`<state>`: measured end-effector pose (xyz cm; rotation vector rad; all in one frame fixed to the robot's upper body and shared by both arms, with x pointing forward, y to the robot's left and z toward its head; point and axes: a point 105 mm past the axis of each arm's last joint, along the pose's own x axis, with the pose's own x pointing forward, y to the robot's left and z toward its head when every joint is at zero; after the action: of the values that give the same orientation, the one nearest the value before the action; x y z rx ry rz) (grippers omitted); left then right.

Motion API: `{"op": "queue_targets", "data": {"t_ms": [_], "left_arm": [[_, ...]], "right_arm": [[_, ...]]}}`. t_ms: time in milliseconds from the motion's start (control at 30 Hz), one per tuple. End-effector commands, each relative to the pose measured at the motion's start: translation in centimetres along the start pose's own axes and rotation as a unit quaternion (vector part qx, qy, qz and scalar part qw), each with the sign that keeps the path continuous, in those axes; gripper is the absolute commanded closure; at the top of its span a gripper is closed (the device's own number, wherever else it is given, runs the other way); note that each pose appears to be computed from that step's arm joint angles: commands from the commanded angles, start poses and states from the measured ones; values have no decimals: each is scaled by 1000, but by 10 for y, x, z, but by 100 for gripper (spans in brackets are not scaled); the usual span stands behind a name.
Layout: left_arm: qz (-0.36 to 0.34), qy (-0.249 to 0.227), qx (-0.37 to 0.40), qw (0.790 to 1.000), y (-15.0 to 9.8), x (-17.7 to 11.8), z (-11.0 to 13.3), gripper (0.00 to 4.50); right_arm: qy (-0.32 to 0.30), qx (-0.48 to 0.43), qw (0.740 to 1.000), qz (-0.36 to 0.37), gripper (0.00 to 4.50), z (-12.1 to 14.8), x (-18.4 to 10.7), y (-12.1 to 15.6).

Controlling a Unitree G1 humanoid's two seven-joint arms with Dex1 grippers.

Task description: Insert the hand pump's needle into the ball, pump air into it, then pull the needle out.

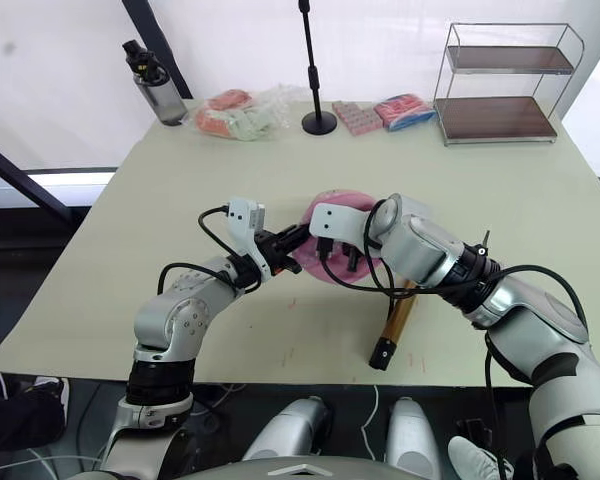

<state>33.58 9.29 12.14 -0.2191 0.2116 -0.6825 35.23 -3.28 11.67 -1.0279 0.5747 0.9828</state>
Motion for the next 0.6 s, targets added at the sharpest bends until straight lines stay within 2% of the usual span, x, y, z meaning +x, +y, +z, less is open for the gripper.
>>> {"op": "queue_targets", "data": {"t_ms": [33, 600], "left_arm": [[-27, 32, -22, 999, -11, 2, -17, 450], [-19, 30, -26, 999, -6, 1, -16, 450]], "right_arm": [[76, 28, 997, 15, 415, -42, 21, 9], [118, 30, 992, 25, 415, -67, 36, 16]]}}
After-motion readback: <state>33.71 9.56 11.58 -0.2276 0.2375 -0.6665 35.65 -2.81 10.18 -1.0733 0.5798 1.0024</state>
